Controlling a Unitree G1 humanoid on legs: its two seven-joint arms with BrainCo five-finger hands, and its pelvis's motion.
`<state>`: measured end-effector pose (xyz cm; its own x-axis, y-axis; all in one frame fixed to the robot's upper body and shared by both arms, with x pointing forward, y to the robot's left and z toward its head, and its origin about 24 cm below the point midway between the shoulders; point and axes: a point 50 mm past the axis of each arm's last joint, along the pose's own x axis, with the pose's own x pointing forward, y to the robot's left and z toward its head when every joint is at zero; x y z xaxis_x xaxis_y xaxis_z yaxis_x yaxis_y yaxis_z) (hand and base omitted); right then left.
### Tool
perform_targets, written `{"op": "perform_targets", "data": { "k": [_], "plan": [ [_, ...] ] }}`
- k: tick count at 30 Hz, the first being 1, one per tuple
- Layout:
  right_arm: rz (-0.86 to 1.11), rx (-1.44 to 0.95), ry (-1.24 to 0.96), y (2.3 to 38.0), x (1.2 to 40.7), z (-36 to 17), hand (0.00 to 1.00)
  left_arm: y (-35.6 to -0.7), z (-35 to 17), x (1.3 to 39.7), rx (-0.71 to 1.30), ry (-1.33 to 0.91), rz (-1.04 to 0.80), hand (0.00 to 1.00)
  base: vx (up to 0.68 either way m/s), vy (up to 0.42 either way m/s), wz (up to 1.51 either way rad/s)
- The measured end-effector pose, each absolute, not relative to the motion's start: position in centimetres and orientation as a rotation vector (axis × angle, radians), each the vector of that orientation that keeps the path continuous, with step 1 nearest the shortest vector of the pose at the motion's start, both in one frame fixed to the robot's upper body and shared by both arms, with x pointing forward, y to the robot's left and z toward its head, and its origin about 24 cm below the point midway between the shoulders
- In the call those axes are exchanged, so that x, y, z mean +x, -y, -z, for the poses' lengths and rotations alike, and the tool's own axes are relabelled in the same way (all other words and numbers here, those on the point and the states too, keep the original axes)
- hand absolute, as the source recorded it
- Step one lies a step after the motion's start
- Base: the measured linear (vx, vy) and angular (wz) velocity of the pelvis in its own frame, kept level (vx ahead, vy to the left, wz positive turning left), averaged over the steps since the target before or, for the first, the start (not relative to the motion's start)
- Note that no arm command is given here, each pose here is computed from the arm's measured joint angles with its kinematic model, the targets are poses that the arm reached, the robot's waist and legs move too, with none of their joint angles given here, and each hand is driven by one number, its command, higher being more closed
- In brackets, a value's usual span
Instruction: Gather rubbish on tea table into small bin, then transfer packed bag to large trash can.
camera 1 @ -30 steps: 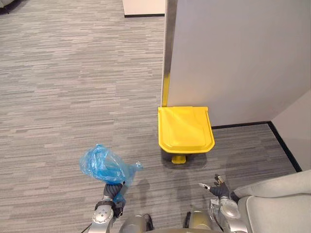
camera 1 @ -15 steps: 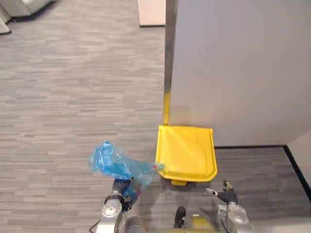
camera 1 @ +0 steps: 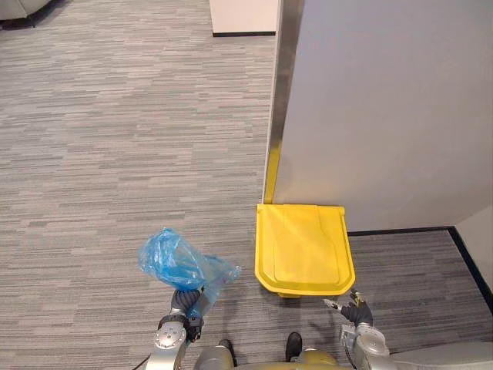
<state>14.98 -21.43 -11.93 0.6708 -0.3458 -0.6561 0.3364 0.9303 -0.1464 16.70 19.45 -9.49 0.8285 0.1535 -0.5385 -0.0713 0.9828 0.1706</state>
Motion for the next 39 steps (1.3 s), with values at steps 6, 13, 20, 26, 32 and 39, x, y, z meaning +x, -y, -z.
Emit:
{"op": "perform_targets", "data": {
  "k": [6,13,20,26,32,39],
  "plan": [
    [0.377,-0.029,-0.746,21.8,15.5,11.9,0.00,-19.4,10.0,16.2,0.145,-0.612,-0.119,1.00,-0.01,-0.023,-0.14],
    [0.364,-0.045,-0.733,21.9,16.2,11.6,0.00,-19.8,10.2,15.6,0.142,-0.627,-0.138,1.00,-0.03,0.013,-0.22],
    [0.342,-0.069,-0.681,22.1,18.3,10.6,0.00,-20.5,10.0,15.5,0.110,-0.617,-0.195,1.00,-0.03,0.032,-0.29],
    [0.363,-0.059,-0.686,21.9,17.8,10.7,0.00,-20.6,9.0,16.5,0.123,-0.563,-0.199,1.00,-0.02,0.079,0.01],
    [0.417,-0.029,-0.588,22.4,19.3,9.0,0.00,-20.2,8.3,18.0,0.133,-0.519,-0.171,1.00,0.16,-0.035,0.13],
    [0.653,0.051,-0.516,25.7,16.6,7.8,0.00,-19.3,6.7,20.0,0.134,-0.431,-0.135,1.00,0.16,-0.042,0.21]
  ]
}}
